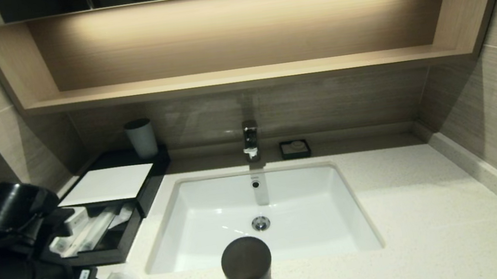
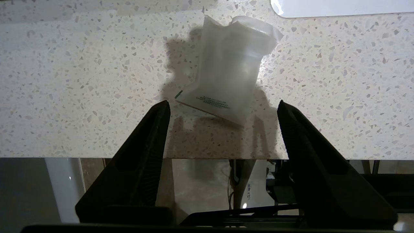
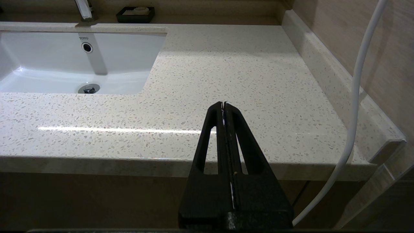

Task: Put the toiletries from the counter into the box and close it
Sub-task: Pick up the bathroom toiletry

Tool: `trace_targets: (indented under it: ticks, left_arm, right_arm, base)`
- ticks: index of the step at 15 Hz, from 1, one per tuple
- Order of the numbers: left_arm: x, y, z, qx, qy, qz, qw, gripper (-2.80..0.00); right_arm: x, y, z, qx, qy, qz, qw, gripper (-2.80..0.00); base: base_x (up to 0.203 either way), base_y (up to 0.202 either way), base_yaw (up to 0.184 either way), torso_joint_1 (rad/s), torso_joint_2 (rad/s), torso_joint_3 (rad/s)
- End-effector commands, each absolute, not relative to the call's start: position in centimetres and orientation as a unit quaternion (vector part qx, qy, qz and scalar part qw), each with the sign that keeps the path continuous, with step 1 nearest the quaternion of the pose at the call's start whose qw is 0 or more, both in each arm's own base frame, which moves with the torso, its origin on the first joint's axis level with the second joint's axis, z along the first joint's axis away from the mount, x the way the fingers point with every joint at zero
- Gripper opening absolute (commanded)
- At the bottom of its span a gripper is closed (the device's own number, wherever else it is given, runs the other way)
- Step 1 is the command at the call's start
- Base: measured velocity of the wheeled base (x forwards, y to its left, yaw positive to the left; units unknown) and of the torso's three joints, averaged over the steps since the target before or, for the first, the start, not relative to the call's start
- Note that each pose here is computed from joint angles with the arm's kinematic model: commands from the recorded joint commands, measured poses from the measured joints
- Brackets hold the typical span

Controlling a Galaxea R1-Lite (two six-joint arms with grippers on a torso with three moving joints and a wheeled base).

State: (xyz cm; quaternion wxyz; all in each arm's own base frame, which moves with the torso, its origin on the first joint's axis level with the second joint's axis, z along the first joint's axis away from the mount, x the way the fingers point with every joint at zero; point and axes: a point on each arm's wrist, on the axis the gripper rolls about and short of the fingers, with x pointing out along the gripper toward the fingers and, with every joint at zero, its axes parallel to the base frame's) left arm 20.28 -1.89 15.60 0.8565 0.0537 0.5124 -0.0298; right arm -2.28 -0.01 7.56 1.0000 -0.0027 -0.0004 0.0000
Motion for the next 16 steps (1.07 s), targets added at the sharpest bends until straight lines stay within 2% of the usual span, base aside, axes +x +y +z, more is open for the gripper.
trace_targets:
  ticks: [1, 6, 16]
  left_arm:
    - [20.7, -2.0, 14.9, 0.045, 0.524, -0.043, 0.85, 0.0]
    - [21.0, -2.0, 13.8, 0.037, 0.542, -0.052, 0.838, 0.0]
    - [22.2, -2.0, 12.2, 0.036, 0.538, -0.049, 0.841, 0.0]
  right_arm:
    - [-2.3, 0.0, 7.5, -0.003, 0.0, 0.0, 1.0, -2.8]
    - [-2.3, 0.0, 7.5, -0.003, 0.0, 0.001, 1.0, -2.8]
    - [-2.3, 0.0, 7.5, -0.003, 0.0, 0.0, 1.0, -2.8]
  base:
    - [0.0, 0.0, 0.0, 0.0, 0.0, 0.0]
    - [0.0, 0.0, 0.0, 0.0, 0.0, 0.0]
    - [0.0, 0.0, 0.0, 0.0, 0.0, 0.0]
